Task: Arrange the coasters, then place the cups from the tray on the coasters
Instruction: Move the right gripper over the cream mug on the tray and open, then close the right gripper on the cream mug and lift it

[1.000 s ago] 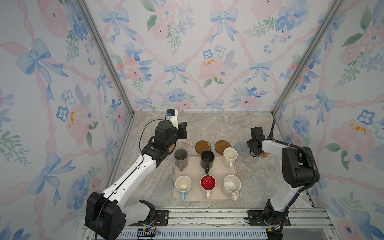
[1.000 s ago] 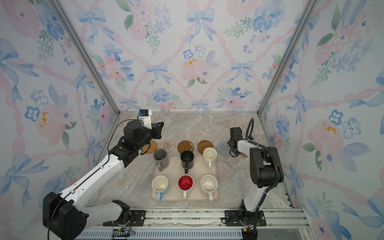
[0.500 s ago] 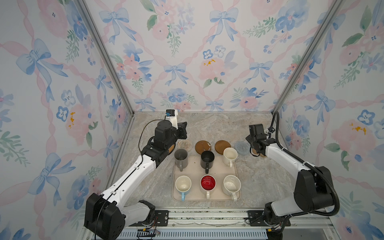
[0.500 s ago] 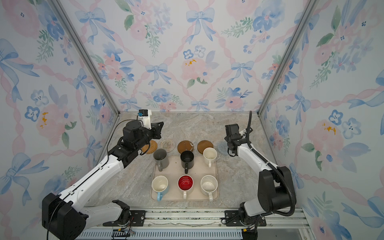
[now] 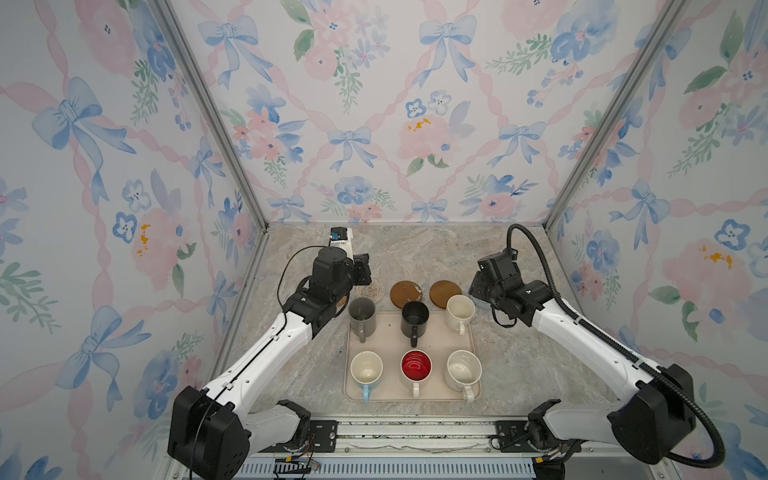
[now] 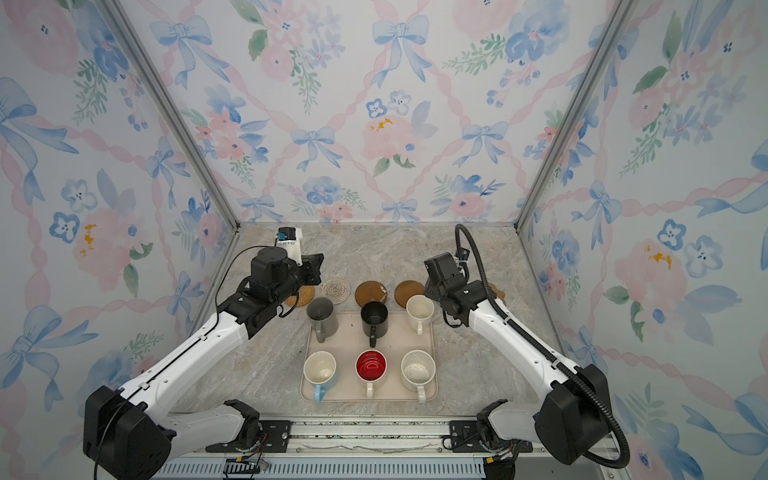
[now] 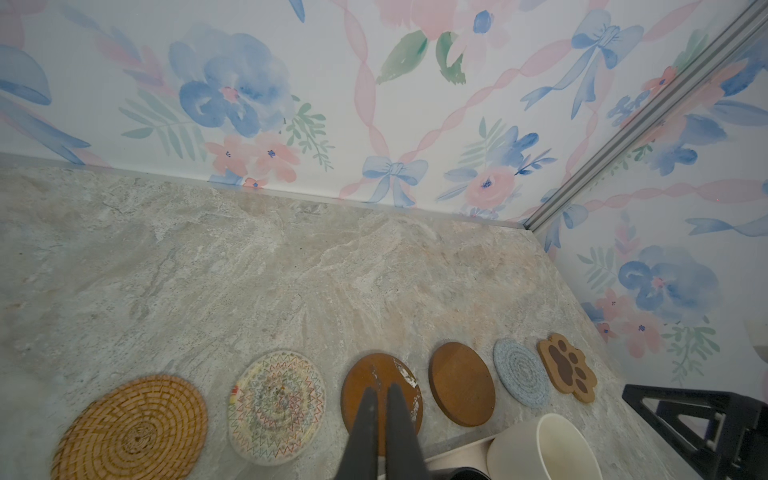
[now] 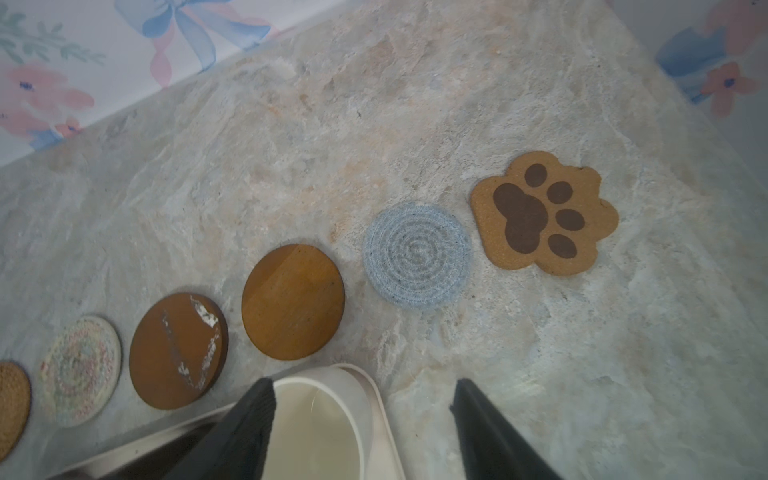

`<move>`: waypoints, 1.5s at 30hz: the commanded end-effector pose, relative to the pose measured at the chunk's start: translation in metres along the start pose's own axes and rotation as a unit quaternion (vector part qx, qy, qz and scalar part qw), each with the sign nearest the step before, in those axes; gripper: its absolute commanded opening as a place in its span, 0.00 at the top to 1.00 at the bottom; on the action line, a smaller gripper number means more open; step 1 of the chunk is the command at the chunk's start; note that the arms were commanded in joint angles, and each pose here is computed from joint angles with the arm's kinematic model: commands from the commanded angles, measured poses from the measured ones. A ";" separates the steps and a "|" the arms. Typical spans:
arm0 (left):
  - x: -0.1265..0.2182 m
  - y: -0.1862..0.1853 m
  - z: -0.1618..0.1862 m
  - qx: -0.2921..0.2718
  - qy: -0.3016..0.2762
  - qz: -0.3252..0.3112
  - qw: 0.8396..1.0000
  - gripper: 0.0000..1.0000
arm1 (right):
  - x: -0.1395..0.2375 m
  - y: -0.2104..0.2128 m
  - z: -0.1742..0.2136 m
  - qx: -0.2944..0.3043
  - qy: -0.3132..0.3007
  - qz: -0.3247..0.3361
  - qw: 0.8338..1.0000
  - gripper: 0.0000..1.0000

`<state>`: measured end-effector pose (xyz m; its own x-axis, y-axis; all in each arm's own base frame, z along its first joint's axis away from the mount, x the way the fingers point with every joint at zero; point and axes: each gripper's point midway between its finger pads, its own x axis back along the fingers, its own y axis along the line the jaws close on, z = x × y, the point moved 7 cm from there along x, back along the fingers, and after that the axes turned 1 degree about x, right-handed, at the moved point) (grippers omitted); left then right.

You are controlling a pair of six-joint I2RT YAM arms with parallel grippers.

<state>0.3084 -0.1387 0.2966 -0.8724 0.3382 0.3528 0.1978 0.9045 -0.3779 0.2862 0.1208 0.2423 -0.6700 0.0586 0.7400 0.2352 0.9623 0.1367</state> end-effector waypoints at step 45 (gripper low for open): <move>0.032 0.033 0.047 0.038 -0.050 -0.088 0.994 0.41 | -0.029 0.027 0.096 0.150 0.215 -0.054 0.964 0.60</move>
<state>0.2708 -0.1122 0.2537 -0.9234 0.1496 0.3534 0.0036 0.9242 -0.3820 0.2425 0.1707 0.1708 -0.3312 -0.0930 0.9390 -0.0816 0.9942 0.0697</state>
